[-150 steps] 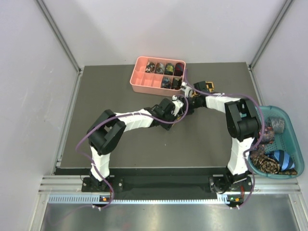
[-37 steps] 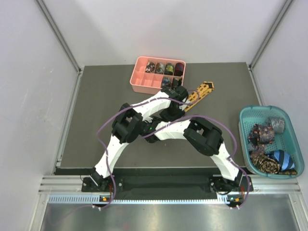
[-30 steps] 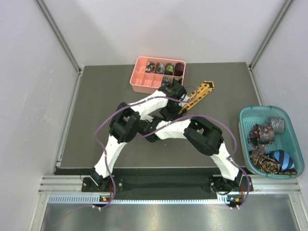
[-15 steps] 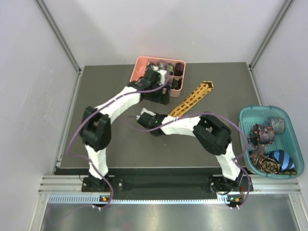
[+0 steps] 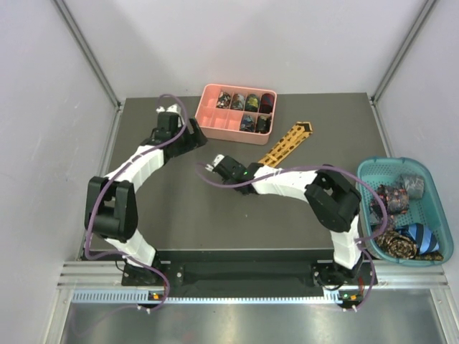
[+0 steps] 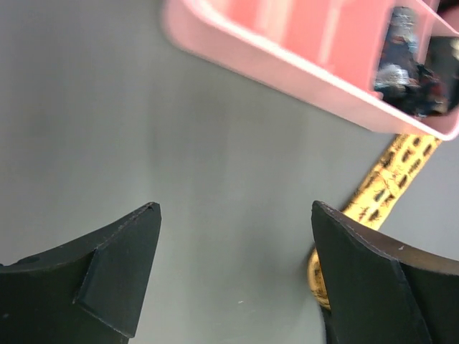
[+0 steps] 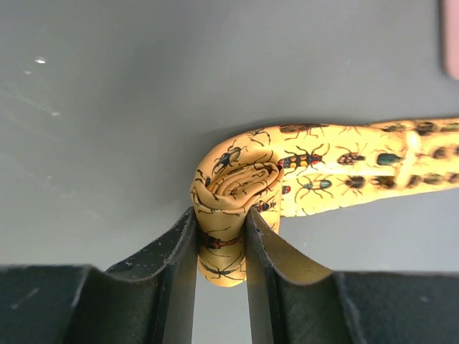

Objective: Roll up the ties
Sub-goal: Roll the tie

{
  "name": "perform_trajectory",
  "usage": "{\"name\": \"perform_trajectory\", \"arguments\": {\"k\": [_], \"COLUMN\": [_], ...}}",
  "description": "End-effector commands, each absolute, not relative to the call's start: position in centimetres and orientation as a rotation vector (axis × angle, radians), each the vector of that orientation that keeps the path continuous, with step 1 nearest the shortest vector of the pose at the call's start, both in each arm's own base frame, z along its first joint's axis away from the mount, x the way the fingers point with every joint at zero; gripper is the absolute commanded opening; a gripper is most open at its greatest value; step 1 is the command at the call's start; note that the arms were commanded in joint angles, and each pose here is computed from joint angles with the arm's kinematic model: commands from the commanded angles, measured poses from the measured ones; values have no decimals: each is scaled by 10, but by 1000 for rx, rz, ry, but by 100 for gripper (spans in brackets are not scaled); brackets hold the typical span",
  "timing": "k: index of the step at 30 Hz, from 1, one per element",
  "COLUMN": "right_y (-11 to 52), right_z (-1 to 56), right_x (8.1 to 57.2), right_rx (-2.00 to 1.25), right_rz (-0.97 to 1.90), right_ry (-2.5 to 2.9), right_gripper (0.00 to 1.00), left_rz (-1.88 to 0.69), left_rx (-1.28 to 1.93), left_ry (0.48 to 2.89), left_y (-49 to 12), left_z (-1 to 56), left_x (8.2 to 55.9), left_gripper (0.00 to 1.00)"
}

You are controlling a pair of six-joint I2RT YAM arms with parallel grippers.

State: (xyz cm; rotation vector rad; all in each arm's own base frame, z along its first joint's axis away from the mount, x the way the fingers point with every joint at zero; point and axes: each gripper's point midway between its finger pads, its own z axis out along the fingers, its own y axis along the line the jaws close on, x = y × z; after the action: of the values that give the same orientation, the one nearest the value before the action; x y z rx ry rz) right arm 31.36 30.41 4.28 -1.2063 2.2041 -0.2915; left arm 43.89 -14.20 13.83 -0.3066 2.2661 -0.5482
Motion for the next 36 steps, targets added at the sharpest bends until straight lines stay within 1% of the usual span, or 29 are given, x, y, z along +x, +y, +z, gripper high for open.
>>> {"name": "perform_trajectory", "arguments": {"k": [1, 4, 8, 10, 13, 17, 21, 22, 27, 28, 30, 32, 36], "right_y": [338, 336, 336, 338, 329, 325, 323, 321, 313, 313, 305, 301, 290], "right_z": [57, 63, 68, 69, 67, 65, 69, 70, 60, 63, 59, 58, 52], "right_x": [302, 307, 308, 304, 312, 315, 322, 323, 332, 329, 336, 342, 351], "right_rx": [-1165, -1110, -1067, -1060, -1008, -946, -888, -870, -783, -778, -741, -725, -727], "right_rz": [117, 236, 466, 580, 681, 923, 1067, 1129, 1312, 1383, 1437, 1489, 1481], "right_ry": [2234, 2256, 2288, 2303, 2342, 2390, 2398, 2397, 2461, 2451, 2460, 2448, 2454], "right_gripper": [6, 6, 6, 6, 6, 6, 6, 6, 5, 6, 6, 6, 6], "left_rz": [-629, -618, -580, -566, -557, -623, -729, -747, -754, -781, -784, -774, -696], "left_rx": [-389, -390, -392, -361, -316, -266, -115, -51, 231, 293, 378, 453, 618], "left_ry": [2100, 2107, 2126, 2144, 2143, 2140, 2118, 2127, 2171, 2159, 2131, 2109, 2084], "left_y": [-134, -130, -125, -123, -123, -132, -160, -176, -225, -239, -251, -267, -290], "left_z": [169, 161, 150, 142, 141, 138, 137, 135, 120, 121, 122, 122, 113], "left_x": [445, 437, 429, 421, 419, 406, 391, 384, 364, 357, 353, 349, 347], "left_gripper": [91, 91, 91, 91, 91, 93, 93, 92, 91, 91, 91, 93, 99]}}
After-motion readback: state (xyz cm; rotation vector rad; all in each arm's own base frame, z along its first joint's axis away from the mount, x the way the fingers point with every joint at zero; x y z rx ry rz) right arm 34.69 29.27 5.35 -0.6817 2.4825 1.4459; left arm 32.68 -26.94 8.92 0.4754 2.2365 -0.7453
